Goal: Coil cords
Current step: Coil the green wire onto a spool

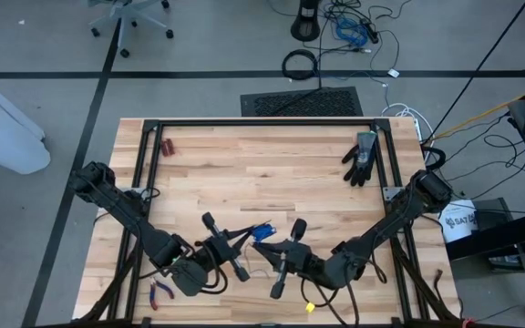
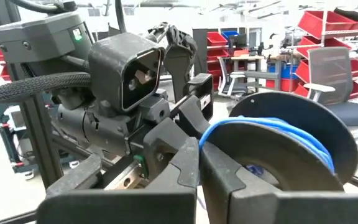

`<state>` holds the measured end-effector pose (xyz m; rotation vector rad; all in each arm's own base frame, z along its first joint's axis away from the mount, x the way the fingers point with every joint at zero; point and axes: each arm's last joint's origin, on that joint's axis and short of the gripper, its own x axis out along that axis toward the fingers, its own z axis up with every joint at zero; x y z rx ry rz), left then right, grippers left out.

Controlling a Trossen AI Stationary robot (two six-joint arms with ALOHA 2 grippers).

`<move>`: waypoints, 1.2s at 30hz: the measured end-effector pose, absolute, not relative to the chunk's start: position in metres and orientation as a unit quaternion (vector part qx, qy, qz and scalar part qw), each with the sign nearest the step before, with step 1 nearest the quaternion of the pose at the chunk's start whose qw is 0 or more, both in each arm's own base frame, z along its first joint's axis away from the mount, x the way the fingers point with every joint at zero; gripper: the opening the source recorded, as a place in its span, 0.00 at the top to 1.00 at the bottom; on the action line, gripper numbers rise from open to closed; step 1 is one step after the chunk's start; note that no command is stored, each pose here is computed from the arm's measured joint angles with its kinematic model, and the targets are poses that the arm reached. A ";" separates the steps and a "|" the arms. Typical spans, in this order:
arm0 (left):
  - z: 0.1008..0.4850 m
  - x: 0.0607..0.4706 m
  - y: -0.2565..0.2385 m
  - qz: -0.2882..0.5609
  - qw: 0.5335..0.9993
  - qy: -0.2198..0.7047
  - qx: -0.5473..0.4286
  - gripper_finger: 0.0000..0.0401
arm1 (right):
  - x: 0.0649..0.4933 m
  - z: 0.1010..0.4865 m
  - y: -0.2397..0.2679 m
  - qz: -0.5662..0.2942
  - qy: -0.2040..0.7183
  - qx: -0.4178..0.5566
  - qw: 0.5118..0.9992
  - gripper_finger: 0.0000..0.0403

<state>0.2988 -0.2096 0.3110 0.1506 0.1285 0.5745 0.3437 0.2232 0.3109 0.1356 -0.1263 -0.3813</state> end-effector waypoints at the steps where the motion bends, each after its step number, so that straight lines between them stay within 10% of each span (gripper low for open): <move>1: 0.311 0.299 -0.210 0.283 0.954 0.063 0.074 0.98 | 0.343 0.311 0.224 -0.193 -0.062 0.067 0.977 1.00; 36: 0.299 0.312 -0.199 0.326 0.942 0.059 0.047 1.00 | 0.336 0.319 0.231 -0.280 -0.030 0.014 0.959 1.00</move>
